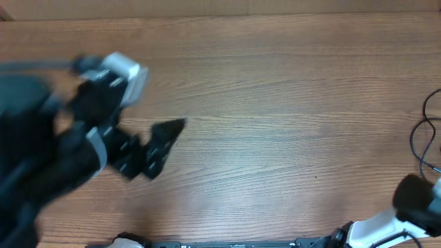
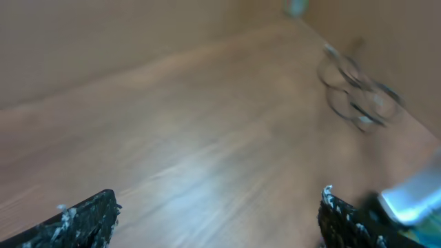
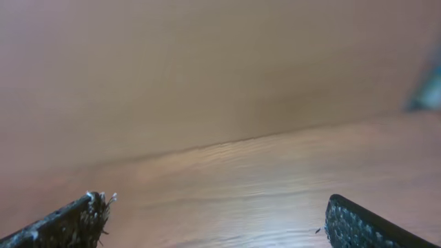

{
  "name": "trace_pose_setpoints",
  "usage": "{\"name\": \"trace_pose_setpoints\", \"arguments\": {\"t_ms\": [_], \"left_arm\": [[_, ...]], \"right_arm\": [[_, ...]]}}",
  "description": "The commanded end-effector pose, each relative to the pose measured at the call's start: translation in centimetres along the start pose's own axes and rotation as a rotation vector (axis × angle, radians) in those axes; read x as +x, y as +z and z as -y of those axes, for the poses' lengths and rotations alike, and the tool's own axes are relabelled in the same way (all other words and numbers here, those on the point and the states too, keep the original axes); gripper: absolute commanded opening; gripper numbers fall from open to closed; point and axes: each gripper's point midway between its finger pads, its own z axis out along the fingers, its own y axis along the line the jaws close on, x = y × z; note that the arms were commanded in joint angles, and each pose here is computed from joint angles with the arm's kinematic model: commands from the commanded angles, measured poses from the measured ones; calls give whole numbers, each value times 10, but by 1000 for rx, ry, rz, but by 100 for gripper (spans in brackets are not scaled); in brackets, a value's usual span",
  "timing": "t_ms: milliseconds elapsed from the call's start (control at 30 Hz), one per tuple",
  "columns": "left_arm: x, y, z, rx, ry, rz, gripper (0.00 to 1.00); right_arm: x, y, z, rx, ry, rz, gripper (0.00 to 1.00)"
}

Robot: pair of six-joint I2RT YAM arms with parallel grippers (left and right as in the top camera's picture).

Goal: Untangle cables

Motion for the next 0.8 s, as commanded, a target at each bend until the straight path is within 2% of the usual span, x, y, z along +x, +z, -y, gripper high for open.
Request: {"name": "trace_pose_setpoints", "arguments": {"t_ms": [0,100,233,367,467,533,700,767], "left_arm": [[3,-31,-32,-228,-82,74,92],[9,-51,-35,-277,-95,113,92],[18,-69,-38,-322,-100,142,90],[35,-81,-58,-450,-175,150,89],[45,-81,-63,-476,-187,152,90],[52,-79,-66,-491,-187,148,89],[76,-65,-72,-503,-189,121,89],[86,-59,-75,-509,-188,118,89]], "right_arm": [[-4,-20,-59,-23,-164,29,100],[9,-23,-111,-75,-237,0,100],[27,-42,-165,-32,-371,-11,100],[43,-71,-204,6,-477,3,100],[59,-97,-226,-10,-539,4,100],[71,-113,-231,-21,-534,-14,100],[95,-140,-199,103,-339,-86,100],[94,-149,-193,109,-290,-65,100]]}}
